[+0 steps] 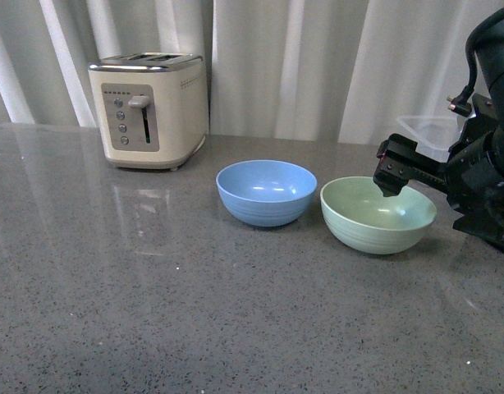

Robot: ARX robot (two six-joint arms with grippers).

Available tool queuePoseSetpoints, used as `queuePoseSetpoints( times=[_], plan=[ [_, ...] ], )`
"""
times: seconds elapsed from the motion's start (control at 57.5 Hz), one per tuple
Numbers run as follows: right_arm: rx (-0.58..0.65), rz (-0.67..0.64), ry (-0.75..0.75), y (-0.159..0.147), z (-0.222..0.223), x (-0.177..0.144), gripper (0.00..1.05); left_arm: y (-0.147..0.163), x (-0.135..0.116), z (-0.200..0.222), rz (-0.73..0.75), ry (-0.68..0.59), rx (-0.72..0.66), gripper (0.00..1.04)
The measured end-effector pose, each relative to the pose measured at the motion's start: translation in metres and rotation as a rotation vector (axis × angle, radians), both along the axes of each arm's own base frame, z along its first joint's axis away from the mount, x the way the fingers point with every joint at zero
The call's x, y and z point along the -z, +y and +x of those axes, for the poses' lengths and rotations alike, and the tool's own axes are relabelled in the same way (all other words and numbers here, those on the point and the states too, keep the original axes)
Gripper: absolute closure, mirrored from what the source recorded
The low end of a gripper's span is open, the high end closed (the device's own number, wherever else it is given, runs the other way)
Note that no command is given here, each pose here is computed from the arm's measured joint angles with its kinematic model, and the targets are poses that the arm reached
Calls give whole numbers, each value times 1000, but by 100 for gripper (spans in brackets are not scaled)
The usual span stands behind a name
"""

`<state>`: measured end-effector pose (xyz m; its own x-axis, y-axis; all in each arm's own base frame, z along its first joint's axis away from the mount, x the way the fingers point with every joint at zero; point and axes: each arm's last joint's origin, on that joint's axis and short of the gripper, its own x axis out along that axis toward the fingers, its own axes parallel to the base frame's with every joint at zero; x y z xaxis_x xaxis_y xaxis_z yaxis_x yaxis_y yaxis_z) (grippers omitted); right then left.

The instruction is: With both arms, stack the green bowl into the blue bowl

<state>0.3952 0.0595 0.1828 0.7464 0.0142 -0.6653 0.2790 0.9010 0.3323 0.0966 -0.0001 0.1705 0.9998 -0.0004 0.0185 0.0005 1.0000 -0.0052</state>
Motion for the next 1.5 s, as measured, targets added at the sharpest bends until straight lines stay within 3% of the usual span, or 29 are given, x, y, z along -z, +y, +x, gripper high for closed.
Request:
queuePoseSetpoints(
  times=[0.626, 0.887, 1.078, 1.287, 1.496],
  plan=[
    [41, -52, 43, -8, 9, 9, 104, 0, 0, 0, 0, 0, 0, 7],
    [-5, -46, -62, -1, 2, -37, 104, 0, 0, 0, 0, 0, 0, 7],
    [-118, -50, -188, 43, 4, -88, 104, 0, 0, 0, 0, 0, 0, 7],
    [-196, -80, -171, 86, 27, -81, 104, 0, 0, 0, 0, 0, 0, 7],
    [-192, -148, -116, 106, 55, -61, 104, 0, 0, 0, 0, 0, 0, 7]
  ],
)
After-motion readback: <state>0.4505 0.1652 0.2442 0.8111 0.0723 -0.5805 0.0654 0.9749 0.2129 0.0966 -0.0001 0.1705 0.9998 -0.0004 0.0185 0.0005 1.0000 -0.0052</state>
